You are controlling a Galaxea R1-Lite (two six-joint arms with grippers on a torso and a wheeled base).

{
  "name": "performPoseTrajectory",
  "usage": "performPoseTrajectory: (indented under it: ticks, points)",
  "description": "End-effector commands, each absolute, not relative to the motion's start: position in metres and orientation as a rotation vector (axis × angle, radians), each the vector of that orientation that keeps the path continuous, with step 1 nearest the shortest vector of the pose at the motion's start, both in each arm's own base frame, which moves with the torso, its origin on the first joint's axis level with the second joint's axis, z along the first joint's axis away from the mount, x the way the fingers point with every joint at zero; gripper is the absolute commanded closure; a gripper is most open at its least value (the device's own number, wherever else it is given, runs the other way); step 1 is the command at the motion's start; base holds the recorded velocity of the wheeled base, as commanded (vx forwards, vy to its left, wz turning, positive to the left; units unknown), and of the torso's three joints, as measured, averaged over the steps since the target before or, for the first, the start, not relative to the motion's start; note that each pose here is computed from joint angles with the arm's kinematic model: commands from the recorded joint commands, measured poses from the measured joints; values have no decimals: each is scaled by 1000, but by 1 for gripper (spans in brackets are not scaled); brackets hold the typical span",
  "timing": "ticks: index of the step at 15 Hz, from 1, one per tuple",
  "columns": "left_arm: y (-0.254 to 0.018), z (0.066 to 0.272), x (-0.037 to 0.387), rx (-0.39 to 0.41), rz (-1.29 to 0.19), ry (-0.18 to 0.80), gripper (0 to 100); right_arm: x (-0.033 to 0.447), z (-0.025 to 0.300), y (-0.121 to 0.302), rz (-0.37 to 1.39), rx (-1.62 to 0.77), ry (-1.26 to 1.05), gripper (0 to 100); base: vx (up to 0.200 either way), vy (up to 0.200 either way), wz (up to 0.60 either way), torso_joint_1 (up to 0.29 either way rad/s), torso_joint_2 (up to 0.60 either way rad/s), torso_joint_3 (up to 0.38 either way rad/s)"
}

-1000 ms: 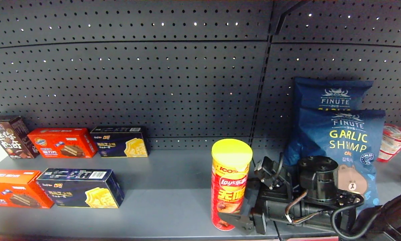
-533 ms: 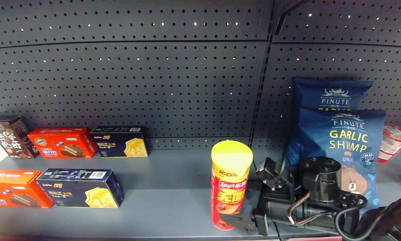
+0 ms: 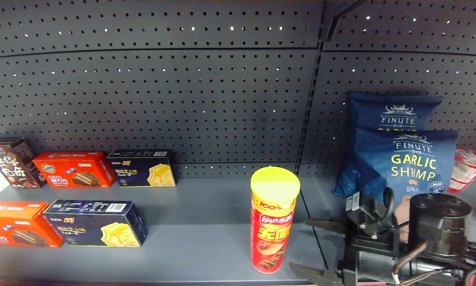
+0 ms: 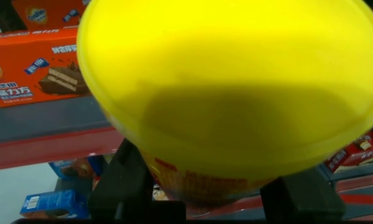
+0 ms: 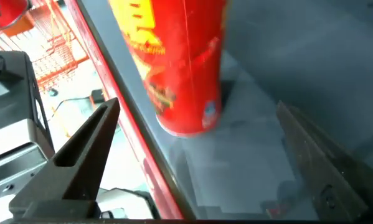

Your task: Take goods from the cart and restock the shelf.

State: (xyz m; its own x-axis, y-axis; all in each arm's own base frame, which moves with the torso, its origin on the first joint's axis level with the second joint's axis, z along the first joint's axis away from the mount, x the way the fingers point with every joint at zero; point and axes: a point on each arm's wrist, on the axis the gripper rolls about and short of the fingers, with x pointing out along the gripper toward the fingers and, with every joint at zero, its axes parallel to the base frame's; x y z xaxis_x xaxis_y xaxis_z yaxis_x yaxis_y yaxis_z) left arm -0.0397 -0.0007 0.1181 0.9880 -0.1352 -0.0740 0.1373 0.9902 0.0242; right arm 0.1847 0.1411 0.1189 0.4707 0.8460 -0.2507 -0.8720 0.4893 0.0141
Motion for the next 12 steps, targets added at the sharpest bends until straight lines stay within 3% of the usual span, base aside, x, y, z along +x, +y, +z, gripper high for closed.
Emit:
performPoseTrajectory:
  ticks: [1, 6, 9, 12]
  points:
    - [-1, 120, -40, 32, -138, 61, 100, 165, 136, 117, 1015, -111, 160, 0, 0, 0, 0, 0, 0, 0]
    - [0, 146, -48, 38, -173, -29, 100, 135, 171, 89, 874, -122, 156, 0, 0, 0, 0, 0, 0, 0]
    - [-5, 168, -36, 25, -358, 37, 100, 104, 187, 81, 789, -152, 180, 0, 0, 0, 0, 0, 0, 0]
    - [-10, 208, -2, 0, -504, 141, 100, 71, 188, 65, 769, -128, 196, 0, 0, 0, 0, 0, 0, 0]
